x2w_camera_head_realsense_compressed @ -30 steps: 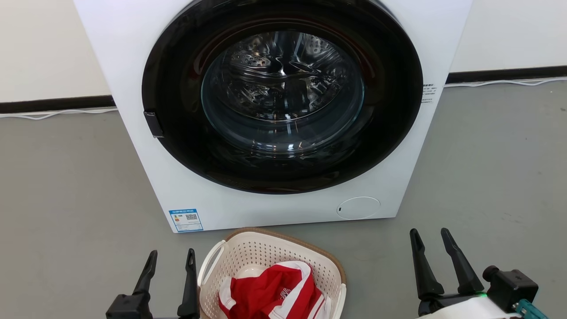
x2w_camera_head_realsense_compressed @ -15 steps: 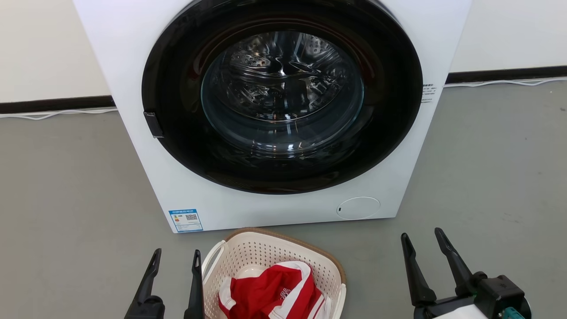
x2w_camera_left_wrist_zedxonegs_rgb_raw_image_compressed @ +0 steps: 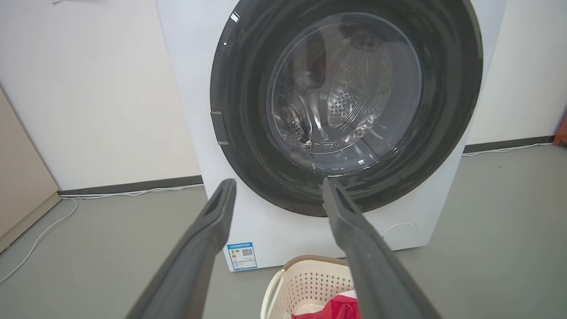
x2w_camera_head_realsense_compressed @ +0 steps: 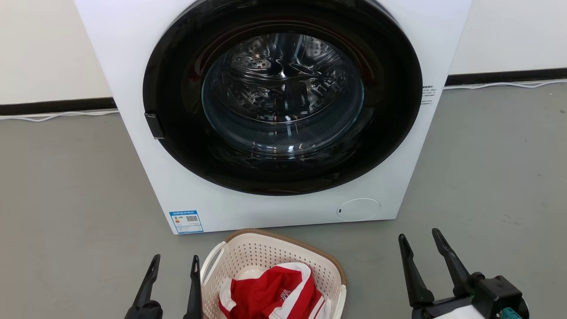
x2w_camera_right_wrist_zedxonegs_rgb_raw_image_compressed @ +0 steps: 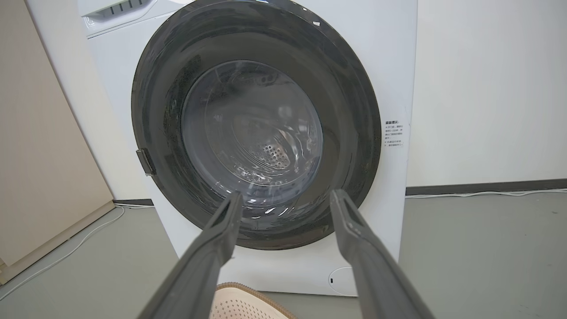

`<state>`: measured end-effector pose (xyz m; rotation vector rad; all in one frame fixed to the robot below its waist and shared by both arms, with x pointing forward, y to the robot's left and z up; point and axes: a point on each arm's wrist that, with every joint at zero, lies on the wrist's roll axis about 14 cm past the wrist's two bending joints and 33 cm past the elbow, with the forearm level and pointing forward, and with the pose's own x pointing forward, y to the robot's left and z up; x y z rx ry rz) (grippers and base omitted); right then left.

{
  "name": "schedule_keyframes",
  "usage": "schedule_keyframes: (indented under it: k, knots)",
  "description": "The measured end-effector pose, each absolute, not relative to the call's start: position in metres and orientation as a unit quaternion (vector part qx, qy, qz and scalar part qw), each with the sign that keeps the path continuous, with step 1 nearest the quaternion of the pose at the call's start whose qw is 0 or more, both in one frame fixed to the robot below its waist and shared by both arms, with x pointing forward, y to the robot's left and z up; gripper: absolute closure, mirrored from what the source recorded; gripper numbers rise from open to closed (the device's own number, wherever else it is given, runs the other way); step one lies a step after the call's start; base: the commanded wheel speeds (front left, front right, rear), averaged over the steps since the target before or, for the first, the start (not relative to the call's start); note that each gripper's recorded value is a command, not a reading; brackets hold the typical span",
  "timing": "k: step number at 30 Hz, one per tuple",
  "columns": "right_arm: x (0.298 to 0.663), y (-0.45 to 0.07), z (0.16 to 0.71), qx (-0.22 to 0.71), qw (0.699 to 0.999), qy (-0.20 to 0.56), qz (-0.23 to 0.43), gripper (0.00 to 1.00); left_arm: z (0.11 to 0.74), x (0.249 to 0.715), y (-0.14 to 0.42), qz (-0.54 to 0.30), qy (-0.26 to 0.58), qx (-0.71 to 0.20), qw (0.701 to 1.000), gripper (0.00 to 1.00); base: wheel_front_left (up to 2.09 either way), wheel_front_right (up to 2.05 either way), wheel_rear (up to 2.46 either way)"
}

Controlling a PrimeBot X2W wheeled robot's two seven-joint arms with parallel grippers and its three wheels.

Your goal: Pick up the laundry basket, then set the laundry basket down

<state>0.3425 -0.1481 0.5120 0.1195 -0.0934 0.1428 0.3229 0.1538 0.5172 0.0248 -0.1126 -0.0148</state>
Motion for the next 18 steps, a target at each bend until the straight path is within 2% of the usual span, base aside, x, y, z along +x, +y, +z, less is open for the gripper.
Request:
schedule_keyframes:
  k: [18]
  knots:
    - [0.3437,-0.1475,0.5084,0.060,0.995,-0.041,0.072,0.00,0.5134,0.3250,0.1554,-0.005,-0.050,0.009,0.999,0.00,0.00,0.00,0.00]
